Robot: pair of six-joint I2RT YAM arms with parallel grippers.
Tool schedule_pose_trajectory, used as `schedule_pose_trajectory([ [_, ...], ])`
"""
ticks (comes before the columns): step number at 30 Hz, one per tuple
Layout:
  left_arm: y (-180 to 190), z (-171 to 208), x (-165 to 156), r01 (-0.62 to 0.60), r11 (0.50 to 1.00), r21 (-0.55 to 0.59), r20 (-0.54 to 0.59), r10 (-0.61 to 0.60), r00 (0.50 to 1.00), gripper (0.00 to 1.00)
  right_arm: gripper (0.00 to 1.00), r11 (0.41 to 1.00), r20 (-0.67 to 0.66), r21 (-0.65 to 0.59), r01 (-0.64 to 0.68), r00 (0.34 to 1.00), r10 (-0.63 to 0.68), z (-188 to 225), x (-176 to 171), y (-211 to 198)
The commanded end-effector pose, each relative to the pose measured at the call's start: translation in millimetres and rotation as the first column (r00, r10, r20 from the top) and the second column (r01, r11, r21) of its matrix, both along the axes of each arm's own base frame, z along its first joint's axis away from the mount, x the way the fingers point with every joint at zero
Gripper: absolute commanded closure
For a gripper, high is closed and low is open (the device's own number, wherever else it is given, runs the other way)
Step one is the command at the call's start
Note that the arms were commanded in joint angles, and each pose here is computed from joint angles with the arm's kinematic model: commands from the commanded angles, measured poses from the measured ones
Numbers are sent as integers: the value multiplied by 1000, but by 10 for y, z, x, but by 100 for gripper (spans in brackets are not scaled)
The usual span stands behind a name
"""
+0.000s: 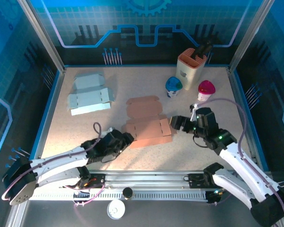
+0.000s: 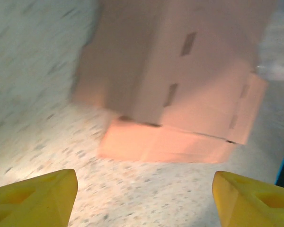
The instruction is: Fold the paper box
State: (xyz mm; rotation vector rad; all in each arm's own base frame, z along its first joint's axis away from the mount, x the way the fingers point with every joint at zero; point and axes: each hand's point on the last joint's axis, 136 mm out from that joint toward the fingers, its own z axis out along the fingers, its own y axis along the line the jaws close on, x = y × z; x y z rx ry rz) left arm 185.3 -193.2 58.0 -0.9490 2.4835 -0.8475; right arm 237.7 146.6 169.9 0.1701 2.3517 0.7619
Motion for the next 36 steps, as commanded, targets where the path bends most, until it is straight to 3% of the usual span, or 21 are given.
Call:
schedule_pose_trajectory([
  [1,-16,-94,39,-197,976,-91,-55,192,980,25,16,988,-94,157,0,995,15,-133,-150,211],
  [10,-250,-269,215,-271,932,-241,-63,264,962,34,24,951,-119,311,8,992,31,-204,-187,437],
  [26,-112,9,417,-342,898,-275,46,368,929,46,27,936,-130,352,14,991,34,-317,-207,471],
  [36,-203,-76,437,-349,890,-293,7,367,930,47,29,926,-136,376,23,990,31,-322,-183,499],
])
